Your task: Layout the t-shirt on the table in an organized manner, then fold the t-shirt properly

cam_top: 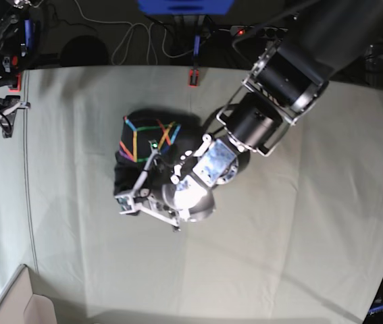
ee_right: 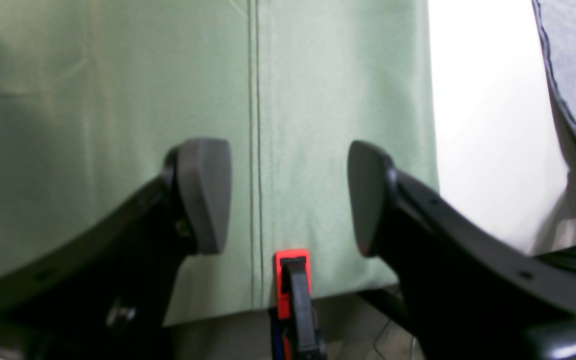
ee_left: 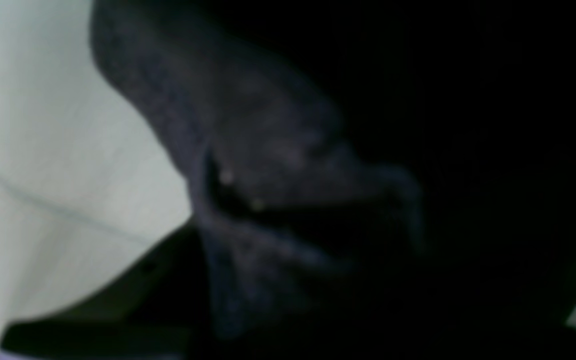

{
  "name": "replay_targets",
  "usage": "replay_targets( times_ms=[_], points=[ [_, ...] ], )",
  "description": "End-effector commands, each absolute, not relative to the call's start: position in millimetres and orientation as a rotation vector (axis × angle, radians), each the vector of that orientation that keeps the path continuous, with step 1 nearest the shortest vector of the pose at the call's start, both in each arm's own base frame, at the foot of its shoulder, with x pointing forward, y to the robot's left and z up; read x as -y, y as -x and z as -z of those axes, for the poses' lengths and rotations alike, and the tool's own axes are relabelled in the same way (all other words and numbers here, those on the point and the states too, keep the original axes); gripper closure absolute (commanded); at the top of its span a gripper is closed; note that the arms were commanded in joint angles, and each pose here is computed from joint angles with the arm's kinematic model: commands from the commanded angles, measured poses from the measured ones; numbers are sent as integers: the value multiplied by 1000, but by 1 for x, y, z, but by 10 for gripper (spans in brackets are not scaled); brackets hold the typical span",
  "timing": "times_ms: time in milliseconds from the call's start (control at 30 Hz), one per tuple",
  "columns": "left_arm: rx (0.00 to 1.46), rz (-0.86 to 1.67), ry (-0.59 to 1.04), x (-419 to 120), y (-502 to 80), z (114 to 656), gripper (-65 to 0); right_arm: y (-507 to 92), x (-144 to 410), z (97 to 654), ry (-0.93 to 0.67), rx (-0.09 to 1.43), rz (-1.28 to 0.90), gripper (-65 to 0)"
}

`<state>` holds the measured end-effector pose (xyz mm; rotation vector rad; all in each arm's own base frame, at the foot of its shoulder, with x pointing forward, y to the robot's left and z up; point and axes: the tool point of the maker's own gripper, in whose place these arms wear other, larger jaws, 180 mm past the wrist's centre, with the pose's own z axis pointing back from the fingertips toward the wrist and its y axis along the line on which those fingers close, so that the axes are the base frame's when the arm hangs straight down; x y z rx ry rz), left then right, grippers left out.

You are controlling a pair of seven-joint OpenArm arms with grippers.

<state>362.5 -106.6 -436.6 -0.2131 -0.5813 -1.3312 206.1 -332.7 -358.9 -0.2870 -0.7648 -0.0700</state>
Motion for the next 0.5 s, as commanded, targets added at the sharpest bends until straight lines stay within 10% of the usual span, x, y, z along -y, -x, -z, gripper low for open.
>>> replay_targets(
  times_ms=[0,267,467],
  points=[
    [646,1330,212,118,-378,416,-1,-213,336,346,303,812,59,-370],
    [662,1327,192,117,-386,410,-33,-213,336,345,304,812,58,-370],
    [679,1322,181,114,-392,405,-332,-212,333,348,295,810,67,-370]
  ],
)
